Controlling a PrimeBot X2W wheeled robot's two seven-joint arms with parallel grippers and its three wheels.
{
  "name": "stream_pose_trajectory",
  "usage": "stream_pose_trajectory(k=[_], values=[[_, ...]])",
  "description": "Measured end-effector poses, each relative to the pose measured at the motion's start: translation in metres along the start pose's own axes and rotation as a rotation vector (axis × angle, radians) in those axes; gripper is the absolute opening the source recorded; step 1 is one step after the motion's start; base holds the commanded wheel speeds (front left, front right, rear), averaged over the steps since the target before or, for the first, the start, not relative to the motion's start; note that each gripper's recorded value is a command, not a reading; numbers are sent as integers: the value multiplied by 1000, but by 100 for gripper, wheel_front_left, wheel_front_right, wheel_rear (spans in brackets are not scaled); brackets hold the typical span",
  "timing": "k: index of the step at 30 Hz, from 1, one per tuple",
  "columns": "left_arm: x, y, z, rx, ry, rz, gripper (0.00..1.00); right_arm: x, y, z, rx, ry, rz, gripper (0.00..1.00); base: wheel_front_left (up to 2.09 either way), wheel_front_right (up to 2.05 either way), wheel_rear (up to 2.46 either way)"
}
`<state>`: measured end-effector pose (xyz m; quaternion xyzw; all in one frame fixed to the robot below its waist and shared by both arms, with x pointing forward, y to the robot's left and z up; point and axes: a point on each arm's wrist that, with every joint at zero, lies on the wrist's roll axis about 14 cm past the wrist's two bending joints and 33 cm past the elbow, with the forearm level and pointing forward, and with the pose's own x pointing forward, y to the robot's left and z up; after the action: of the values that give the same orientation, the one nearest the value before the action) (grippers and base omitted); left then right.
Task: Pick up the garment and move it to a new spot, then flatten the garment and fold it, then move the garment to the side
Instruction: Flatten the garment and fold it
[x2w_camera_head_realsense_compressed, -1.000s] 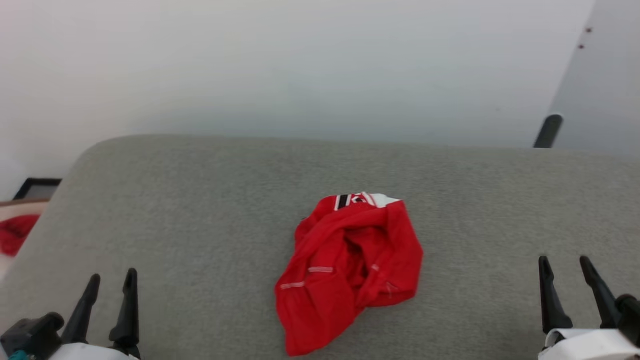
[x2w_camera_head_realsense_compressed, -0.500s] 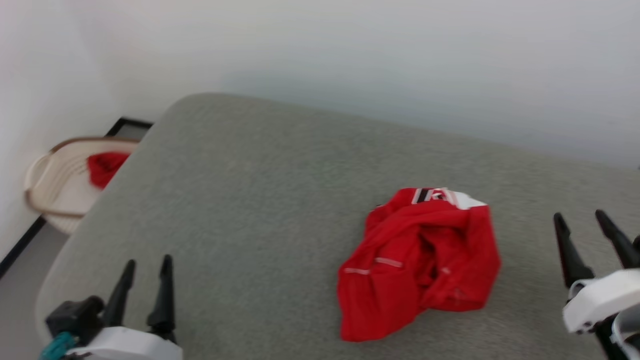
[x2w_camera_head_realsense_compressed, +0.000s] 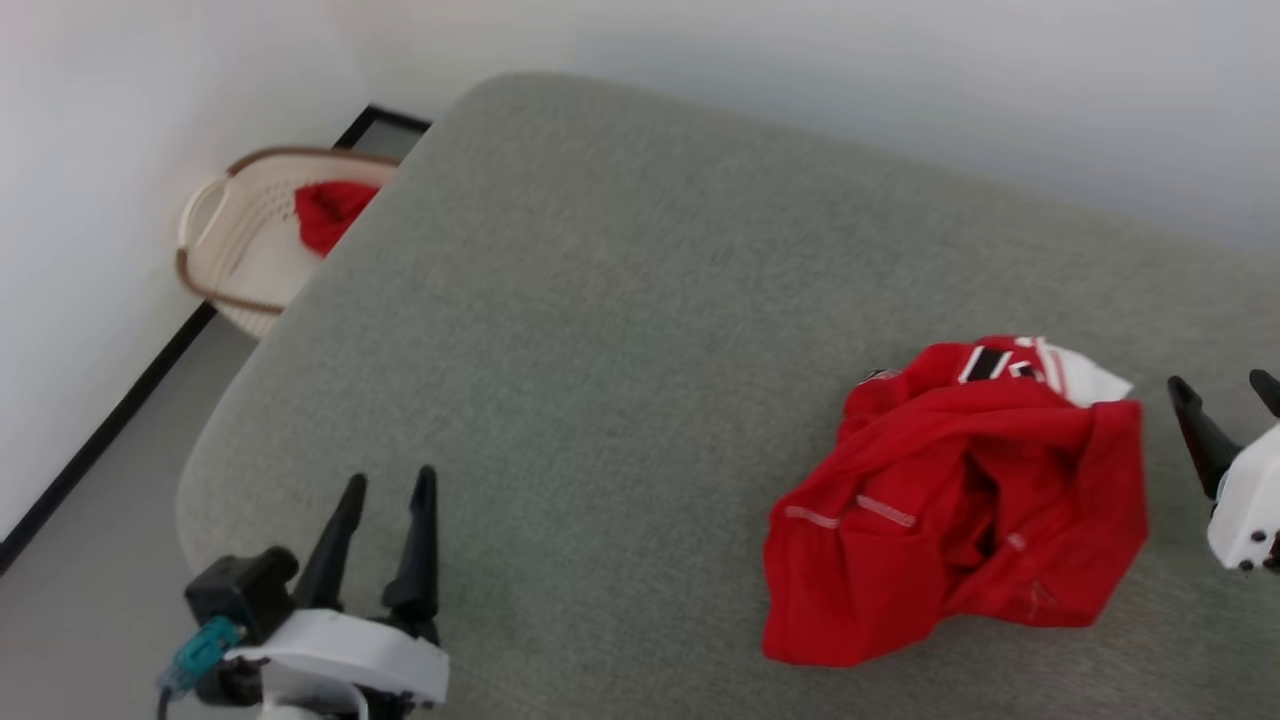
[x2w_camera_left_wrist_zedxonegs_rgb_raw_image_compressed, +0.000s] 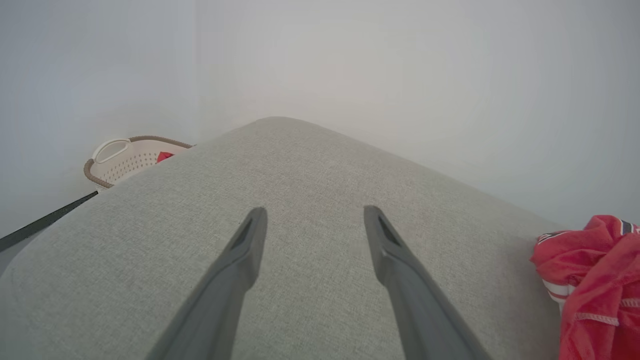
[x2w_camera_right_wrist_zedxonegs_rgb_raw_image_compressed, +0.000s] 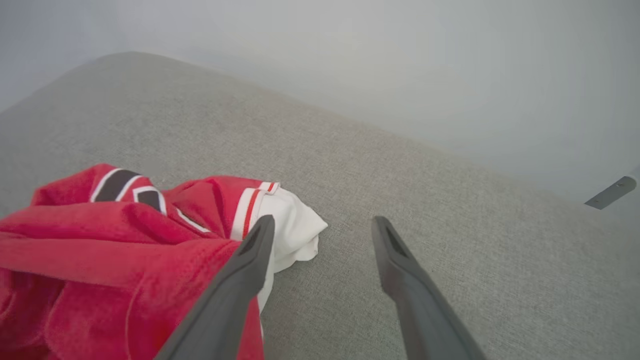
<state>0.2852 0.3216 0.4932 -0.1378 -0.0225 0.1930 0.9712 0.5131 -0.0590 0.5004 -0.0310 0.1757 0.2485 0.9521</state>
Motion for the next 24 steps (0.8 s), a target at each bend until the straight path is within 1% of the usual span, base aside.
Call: stream_pose_trajectory(k=[4,10,18,22,23,24], values=[[5,0,-5,5,12,12,100,23,4,-19,21,117,37,100,0,0,0],[8,0,-16,9,40,32,100,49,6,-51,47,284,62,100,0,0,0],[10,4,-26,13,68,59,100,70,18,-83,103,443,97,100,0,0,0],[12,3,-29,7,75,63,100,76,19,-88,111,495,97,100,0,0,0],[13,3,-29,8,74,62,100,76,18,-89,112,509,95,62,0,0,0],[14,3,-28,6,72,60,100,76,18,-89,112,517,92,4,0,0,0]])
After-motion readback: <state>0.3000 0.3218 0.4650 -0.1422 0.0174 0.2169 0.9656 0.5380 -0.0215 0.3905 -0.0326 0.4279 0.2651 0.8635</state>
